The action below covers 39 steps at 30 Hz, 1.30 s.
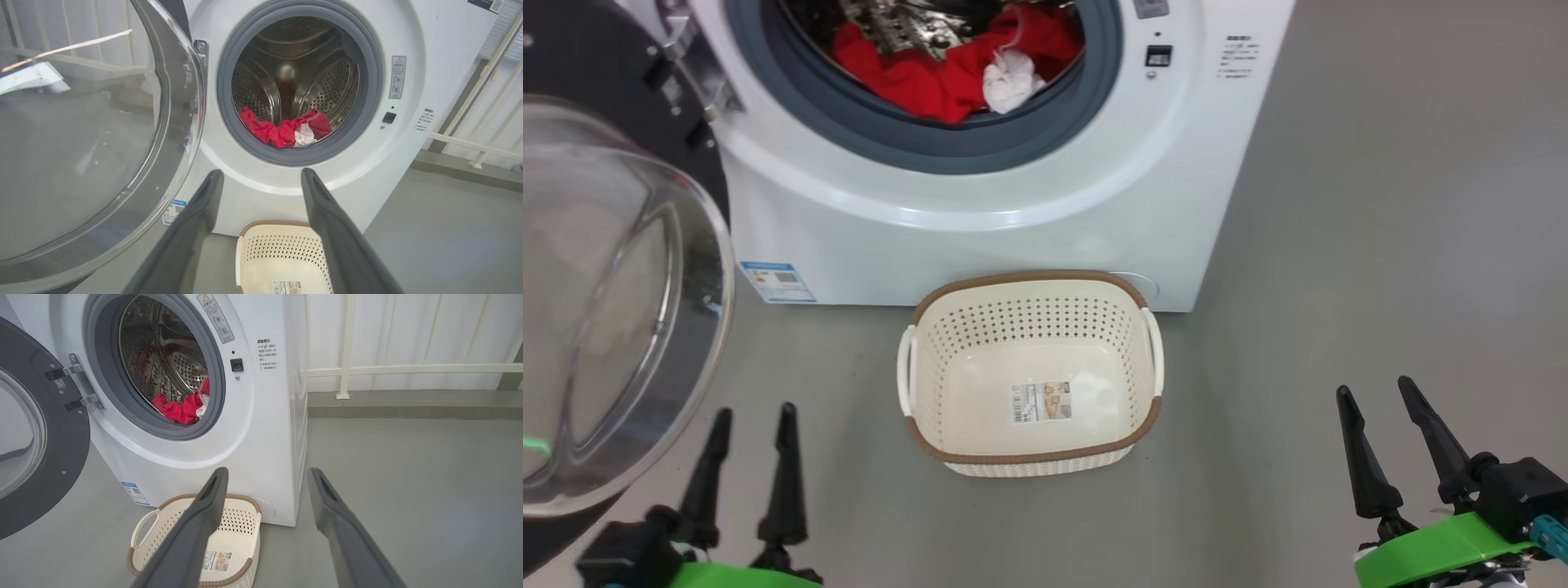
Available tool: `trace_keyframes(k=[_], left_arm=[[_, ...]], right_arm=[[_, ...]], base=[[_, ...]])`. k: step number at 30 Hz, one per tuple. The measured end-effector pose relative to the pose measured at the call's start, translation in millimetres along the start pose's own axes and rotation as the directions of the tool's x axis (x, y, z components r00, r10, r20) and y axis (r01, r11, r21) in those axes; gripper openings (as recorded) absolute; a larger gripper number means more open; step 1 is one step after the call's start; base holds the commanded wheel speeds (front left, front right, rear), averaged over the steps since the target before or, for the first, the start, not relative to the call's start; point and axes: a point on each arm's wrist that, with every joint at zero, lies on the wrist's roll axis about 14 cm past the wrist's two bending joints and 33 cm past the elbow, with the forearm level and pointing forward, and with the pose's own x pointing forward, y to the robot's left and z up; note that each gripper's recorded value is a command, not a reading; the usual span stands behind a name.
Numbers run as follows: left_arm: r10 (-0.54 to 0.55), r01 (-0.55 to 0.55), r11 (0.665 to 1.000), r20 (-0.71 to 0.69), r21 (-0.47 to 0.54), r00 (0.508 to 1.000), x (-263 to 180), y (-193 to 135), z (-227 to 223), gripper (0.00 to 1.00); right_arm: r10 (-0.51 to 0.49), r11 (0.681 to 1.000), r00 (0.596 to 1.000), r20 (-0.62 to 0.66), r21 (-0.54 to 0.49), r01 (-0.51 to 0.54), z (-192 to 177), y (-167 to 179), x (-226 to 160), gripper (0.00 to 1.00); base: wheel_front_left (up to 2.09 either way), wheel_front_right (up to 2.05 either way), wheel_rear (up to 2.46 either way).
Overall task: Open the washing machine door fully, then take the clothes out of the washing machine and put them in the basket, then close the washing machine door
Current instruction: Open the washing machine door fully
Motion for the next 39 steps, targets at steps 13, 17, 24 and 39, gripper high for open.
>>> trace_keyframes(k=[13,17,24,39], left_arm=[[-0.182,0.181,0.983,-0.064,-0.014,0.981,9,-57,-24,1.0],[-0.219,0.218,0.976,-0.071,-0.021,0.973,10,-70,-27,1.0],[-0.234,0.233,0.972,-0.071,-0.023,0.97,11,-75,-27,1.0],[-0.229,0.228,0.973,-0.071,-0.024,0.971,12,-72,-27,1.0]], right_arm=[[-0.119,0.993,0.992,0.029,-0.003,0.12,10,-36,-20,1.0],[-0.156,0.988,0.987,0.042,-0.004,0.156,15,-47,-26,1.0],[-0.172,0.985,0.984,0.051,-0.003,0.173,18,-52,-30,1.0],[-0.168,0.986,0.985,0.046,0.001,0.169,15,-49,-27,1.0]], base=[[0.0,0.0,0.0],[0.0,0.0,0.0],[0.0,0.0,0.0],[0.0,0.0,0.0]])
